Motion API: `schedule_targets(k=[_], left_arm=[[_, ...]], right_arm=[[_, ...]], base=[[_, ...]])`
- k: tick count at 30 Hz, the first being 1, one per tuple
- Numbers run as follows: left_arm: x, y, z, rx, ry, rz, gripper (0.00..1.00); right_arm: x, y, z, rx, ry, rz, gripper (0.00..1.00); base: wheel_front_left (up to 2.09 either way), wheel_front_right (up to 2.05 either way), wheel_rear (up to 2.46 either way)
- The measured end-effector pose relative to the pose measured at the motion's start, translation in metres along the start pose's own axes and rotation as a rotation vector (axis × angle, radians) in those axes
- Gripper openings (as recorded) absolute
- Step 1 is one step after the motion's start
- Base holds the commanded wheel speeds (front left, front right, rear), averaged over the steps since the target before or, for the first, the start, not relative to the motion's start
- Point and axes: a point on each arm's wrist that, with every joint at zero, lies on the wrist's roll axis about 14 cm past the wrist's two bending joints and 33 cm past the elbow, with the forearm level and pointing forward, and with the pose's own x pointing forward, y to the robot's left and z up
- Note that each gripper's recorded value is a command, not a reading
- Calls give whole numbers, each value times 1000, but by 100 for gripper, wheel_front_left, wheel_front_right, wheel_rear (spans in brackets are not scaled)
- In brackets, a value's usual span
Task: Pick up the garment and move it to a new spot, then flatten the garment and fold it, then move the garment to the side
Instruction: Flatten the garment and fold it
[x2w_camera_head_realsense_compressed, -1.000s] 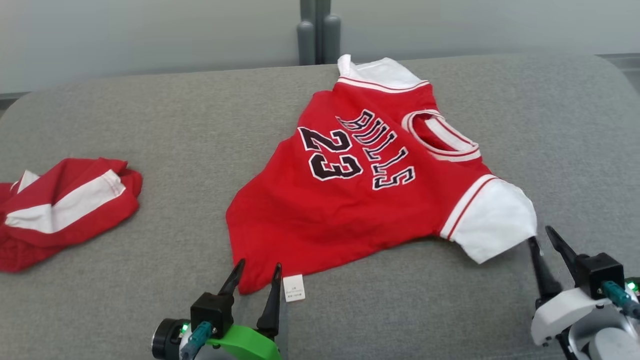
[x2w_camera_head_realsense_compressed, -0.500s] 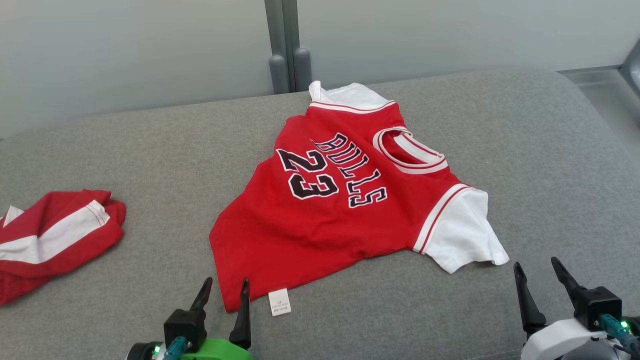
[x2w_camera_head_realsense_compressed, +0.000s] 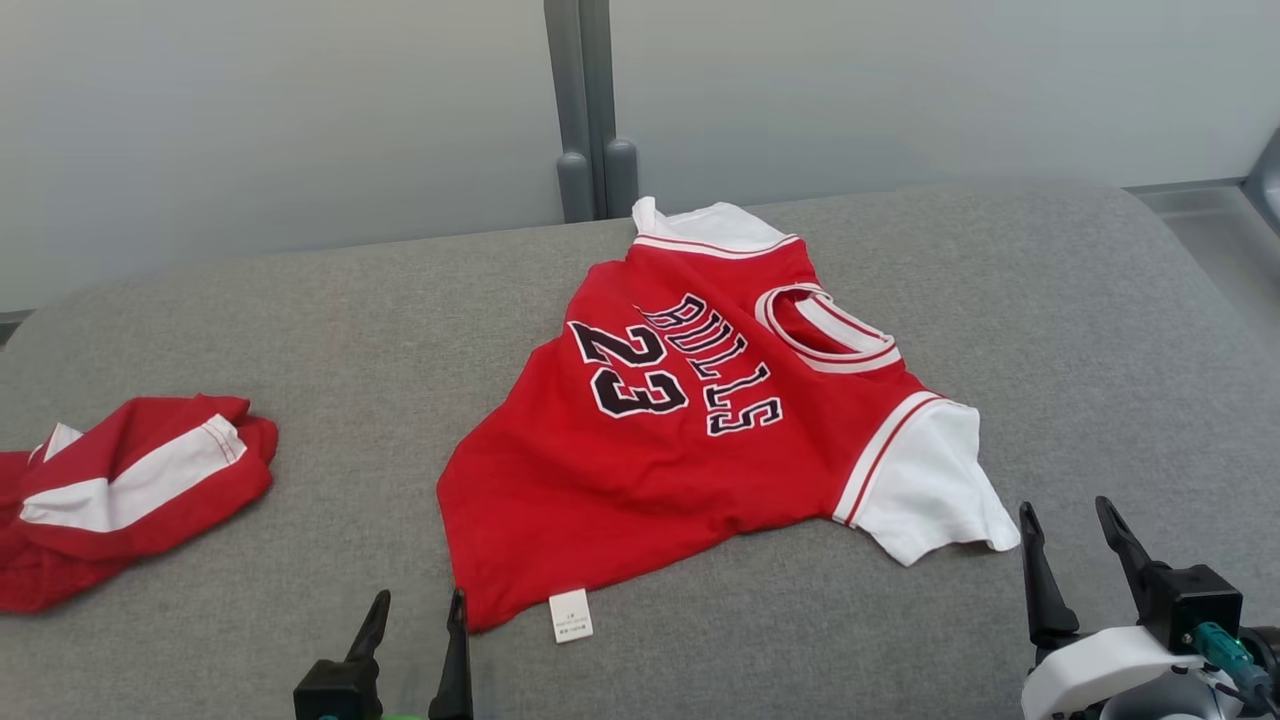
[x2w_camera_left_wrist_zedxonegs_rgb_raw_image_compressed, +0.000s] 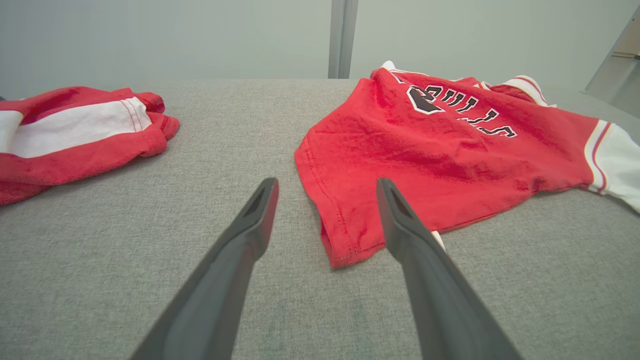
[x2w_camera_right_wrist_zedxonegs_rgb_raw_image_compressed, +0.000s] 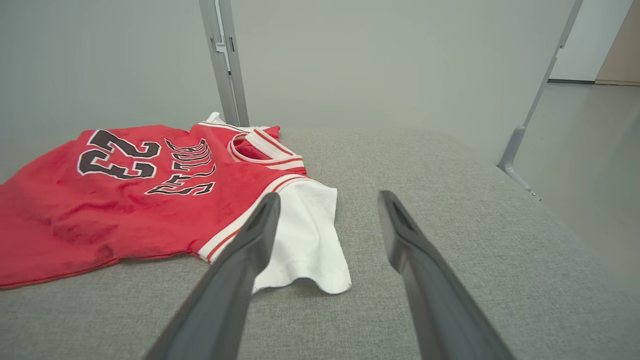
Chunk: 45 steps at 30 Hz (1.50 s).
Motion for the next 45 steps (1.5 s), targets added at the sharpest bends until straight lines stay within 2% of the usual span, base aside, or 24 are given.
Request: schedule_targets(k=[10,19,33,45], left_arm=[[-11,13,8,1,-33,37,100],[-17,31,14,-7,-57,105,100],[-3,47,37,-7,-118,145,100],[-5,35,22,-6,-71,103,100]], right_arm=[[7,19,0,26,-4,46,100],[16,47,-5,56,14,131,100],[38,83,7,96,-19,221,100],[37,76,3,106,-9,192,100]], base=[[0,0,0],[0,0,0],[0,0,0],[0,0,0]])
